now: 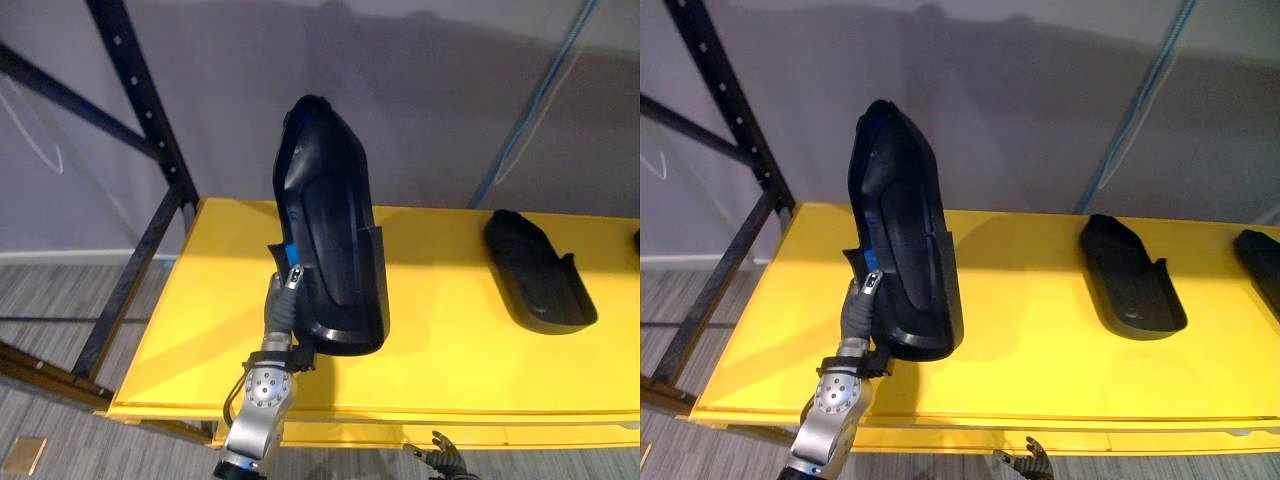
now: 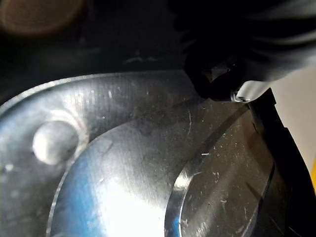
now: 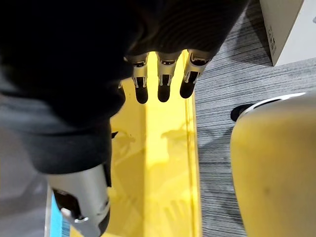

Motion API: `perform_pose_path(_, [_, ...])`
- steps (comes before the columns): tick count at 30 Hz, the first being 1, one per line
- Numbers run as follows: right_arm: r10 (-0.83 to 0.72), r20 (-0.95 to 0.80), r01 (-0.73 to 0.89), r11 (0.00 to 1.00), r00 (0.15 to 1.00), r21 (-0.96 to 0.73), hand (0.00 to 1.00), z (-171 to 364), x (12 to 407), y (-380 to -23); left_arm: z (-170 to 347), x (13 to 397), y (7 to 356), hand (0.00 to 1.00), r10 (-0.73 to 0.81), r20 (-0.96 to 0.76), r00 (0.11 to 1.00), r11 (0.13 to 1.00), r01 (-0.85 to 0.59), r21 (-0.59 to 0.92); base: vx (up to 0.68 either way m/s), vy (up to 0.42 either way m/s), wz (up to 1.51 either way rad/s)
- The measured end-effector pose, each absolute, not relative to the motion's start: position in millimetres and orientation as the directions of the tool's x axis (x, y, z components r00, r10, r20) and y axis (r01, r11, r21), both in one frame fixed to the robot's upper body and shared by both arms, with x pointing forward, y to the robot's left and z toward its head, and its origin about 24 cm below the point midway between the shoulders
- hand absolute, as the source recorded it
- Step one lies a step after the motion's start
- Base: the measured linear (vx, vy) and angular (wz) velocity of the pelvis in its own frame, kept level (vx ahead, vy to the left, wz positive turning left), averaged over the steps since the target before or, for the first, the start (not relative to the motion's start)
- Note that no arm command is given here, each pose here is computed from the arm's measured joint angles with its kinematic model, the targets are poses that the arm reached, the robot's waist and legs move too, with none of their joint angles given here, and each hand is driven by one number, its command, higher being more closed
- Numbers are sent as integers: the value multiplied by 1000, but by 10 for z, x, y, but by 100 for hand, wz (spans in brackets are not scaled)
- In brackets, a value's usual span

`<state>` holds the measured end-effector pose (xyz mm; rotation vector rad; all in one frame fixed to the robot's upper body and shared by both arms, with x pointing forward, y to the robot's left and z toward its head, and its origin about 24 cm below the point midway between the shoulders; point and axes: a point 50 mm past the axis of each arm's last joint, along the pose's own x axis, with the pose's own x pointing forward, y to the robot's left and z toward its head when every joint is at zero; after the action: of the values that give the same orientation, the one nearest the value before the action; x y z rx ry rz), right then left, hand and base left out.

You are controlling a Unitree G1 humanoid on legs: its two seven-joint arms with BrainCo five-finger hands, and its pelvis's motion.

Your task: Walk over and take plastic housings, then place them on the shelf

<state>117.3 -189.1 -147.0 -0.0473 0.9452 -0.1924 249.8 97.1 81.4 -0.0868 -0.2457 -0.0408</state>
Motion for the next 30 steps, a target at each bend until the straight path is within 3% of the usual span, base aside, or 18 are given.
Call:
perform_pose_path(14, [-159,-789,158,984,593,-80,0,-1440,1132,-1755,829,2437,709,100,-122,249,961,985,147,-86,0,-33,4])
perform_pose_path(20, [-148,-802,159,985,579,-66,0,-1468,1095,-1700,812,2502,876,100,-72,239,968,996,81,-26,90,38,-34])
perform_pose_path(30, [-153,-827,163,984,541,-76,0,-1520,1026,-1773,317,2827,1434,100,124,-22,992,980,-119,162,-39,8,-5])
